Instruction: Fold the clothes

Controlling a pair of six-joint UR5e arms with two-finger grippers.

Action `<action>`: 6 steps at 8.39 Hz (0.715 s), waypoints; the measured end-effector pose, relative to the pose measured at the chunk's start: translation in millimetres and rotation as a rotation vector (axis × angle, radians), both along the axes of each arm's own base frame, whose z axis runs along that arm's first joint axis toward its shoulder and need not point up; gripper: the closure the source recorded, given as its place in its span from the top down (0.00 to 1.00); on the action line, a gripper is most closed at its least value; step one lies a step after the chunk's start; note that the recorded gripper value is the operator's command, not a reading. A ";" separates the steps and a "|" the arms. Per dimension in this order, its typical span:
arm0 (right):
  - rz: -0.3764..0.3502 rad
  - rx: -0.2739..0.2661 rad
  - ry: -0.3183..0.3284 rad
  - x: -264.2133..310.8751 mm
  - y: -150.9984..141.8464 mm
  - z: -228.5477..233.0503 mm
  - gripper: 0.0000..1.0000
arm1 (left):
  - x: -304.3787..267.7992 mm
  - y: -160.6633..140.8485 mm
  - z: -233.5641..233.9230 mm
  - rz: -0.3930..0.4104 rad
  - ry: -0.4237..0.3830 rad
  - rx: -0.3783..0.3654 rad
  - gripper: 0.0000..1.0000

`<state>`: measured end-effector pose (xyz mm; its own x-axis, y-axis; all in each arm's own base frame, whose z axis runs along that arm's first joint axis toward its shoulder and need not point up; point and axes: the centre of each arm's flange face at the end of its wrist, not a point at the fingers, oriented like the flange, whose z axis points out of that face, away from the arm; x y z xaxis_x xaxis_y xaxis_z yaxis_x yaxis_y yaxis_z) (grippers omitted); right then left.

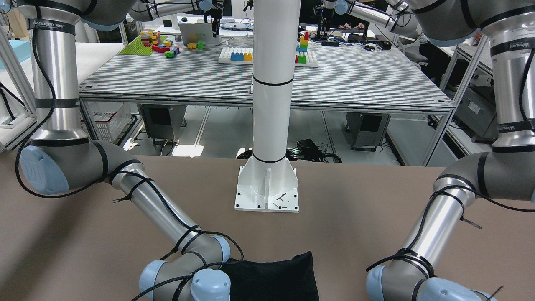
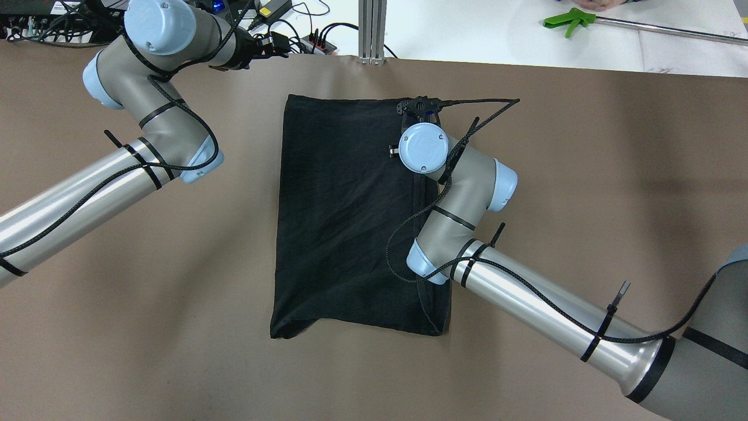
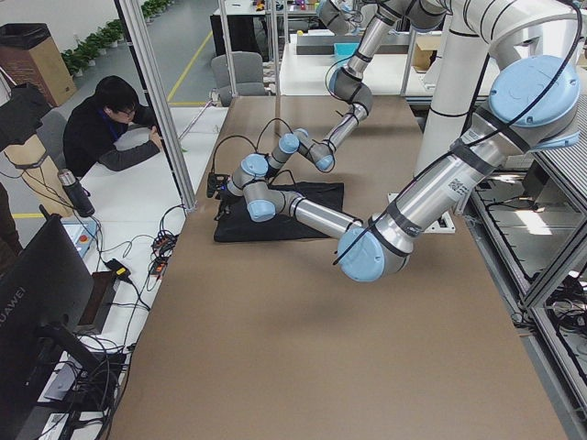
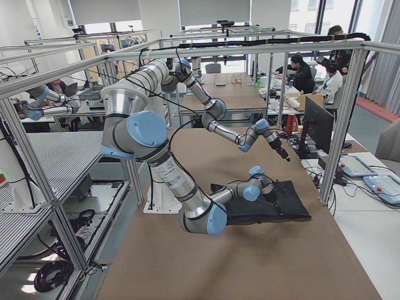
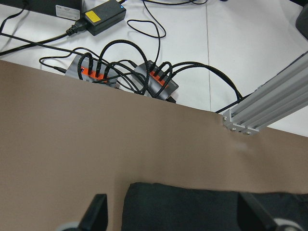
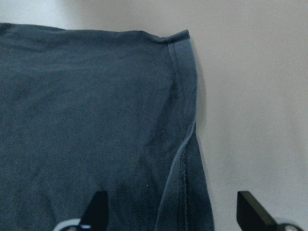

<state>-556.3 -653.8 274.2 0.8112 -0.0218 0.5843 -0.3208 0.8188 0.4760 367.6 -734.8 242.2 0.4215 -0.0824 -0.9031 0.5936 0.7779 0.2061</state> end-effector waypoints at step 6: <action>-0.089 0.005 0.056 71.1 -5.4 70.8 0.94 | 1.4 -0.9 -1.4 -0.001 0.000 -0.002 0.95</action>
